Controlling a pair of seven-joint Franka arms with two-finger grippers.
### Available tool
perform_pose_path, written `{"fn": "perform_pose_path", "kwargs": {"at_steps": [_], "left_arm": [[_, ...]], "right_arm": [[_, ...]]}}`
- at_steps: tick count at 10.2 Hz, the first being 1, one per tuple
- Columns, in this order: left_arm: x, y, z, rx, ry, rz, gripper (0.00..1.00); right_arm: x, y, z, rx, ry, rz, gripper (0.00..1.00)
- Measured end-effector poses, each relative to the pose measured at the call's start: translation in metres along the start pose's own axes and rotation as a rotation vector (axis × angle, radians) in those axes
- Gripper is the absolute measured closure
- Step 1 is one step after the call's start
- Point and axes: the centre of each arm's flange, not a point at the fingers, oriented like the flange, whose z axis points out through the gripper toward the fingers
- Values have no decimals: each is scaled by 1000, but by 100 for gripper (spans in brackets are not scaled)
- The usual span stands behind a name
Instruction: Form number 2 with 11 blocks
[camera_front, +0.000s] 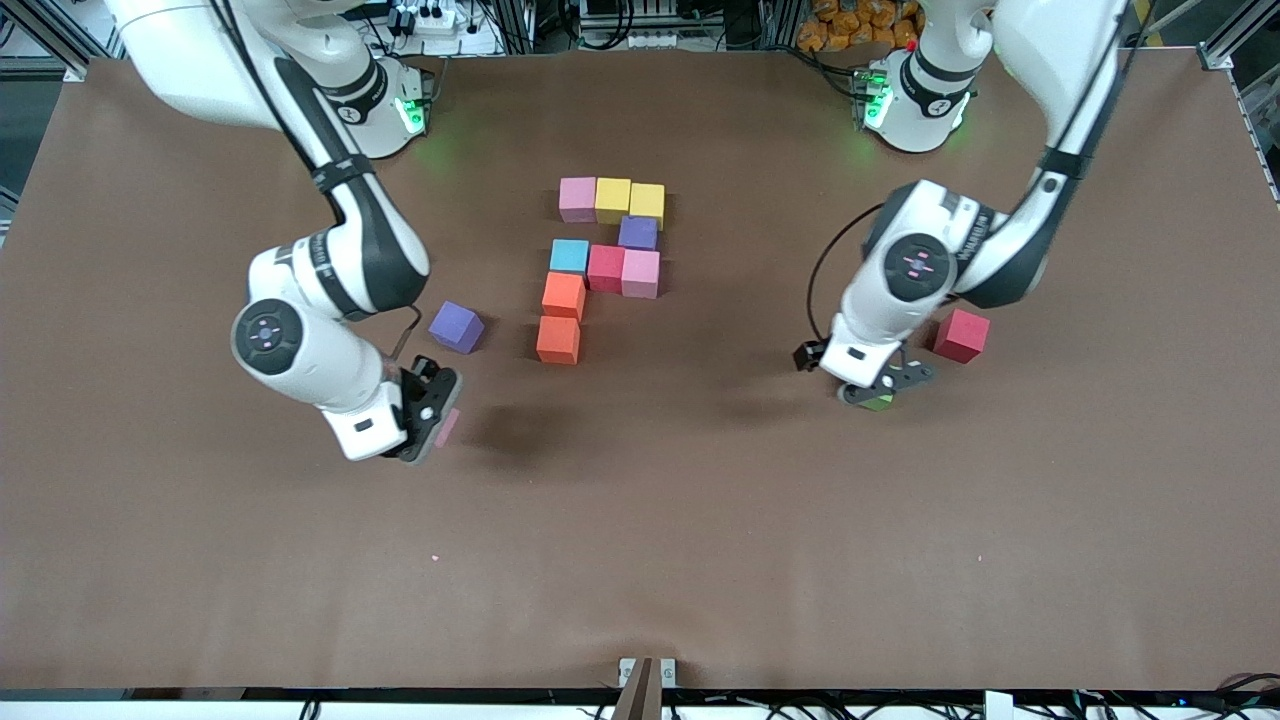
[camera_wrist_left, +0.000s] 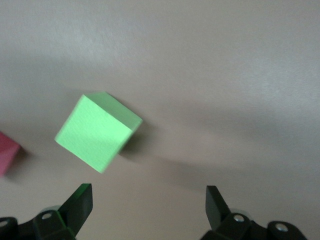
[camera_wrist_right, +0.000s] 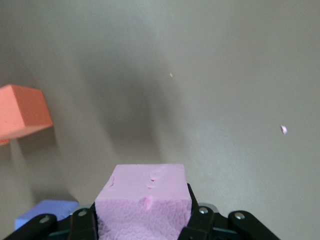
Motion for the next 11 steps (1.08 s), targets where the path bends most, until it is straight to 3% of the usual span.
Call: {"fn": "perform_pose_path", "kwargs": {"at_steps": [4,7,11], "left_arm": [[20,-55,15,-9,-41,307,0],[18,-56,30,-17,-64,445,0],[19,-53,53,9,-52,540,0]], "right_arm": [[94,-84,10,-9,34,-177,42],[156,-162,22,4,47,-281,42],[157,-176,65,49,-4,-287,42]]}}
